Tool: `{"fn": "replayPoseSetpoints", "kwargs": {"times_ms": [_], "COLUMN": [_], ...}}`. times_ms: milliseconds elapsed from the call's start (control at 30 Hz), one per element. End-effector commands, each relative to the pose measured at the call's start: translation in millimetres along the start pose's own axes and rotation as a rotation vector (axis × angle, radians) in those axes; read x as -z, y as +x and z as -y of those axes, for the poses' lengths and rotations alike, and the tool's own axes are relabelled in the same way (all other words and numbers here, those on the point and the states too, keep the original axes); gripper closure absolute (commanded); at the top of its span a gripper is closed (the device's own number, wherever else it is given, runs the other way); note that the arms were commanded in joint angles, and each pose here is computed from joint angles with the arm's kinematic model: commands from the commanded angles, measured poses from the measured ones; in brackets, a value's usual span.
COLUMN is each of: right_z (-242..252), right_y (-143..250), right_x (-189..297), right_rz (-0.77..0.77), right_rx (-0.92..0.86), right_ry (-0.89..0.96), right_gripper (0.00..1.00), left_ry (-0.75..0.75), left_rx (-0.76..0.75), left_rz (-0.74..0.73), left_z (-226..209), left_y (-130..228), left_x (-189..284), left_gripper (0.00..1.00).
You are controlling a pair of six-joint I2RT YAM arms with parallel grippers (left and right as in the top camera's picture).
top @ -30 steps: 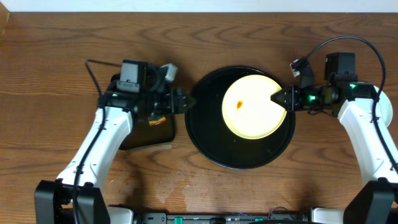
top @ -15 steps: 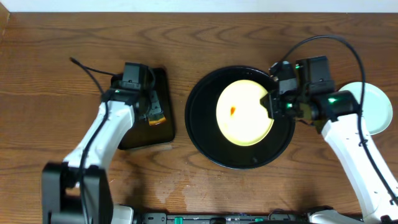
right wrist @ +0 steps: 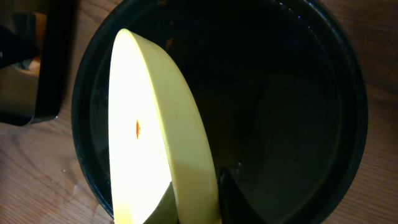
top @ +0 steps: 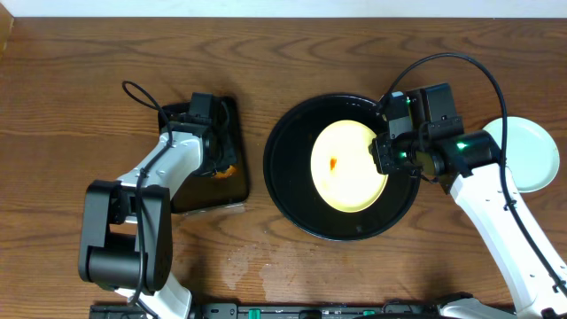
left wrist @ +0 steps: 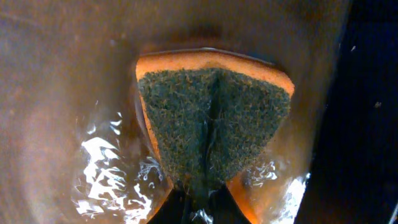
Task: Clean dirty plates on tray and stack at the side
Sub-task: 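Release the plate with the left gripper and grasp the sponge in the water tray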
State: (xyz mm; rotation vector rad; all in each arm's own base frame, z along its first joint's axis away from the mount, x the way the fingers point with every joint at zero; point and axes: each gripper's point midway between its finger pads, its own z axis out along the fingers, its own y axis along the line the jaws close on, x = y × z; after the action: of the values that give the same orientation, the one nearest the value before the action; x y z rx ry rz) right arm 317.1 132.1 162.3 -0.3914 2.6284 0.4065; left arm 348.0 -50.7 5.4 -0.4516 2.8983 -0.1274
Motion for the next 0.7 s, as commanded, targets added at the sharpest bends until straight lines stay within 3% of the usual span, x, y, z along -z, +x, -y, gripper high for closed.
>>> {"fn": "replayPoseSetpoints", "kwargs": {"times_ms": [0, 233, 533, 667], "right_z": [-4.6, -4.1, -4.2, -4.2], "right_y": [-8.6, -9.3, -9.6, -9.5], "right_x": [8.2, 8.2, 8.2, 8.2], "right_rz": [0.032, 0.035, 0.036, 0.036], "right_rx": [0.006, 0.007, 0.007, 0.007], "right_ry": [0.001, 0.004, 0.004, 0.004], "right_gripper": [0.99, 0.99, 0.99, 0.99], "left_ry": [0.002, 0.013, -0.087, -0.005], "left_rx": [-0.013, -0.028, -0.027, -0.027], "left_rz": [0.034, 0.152, 0.030, -0.011], "left_z": [2.1, 2.9, -19.5, -4.6], "left_y": [-12.0, -26.3, 2.0, 7.5], "left_x": [23.5, 67.6, 21.8, 21.0], "left_gripper": [0.93, 0.93, 0.93, 0.93]}}
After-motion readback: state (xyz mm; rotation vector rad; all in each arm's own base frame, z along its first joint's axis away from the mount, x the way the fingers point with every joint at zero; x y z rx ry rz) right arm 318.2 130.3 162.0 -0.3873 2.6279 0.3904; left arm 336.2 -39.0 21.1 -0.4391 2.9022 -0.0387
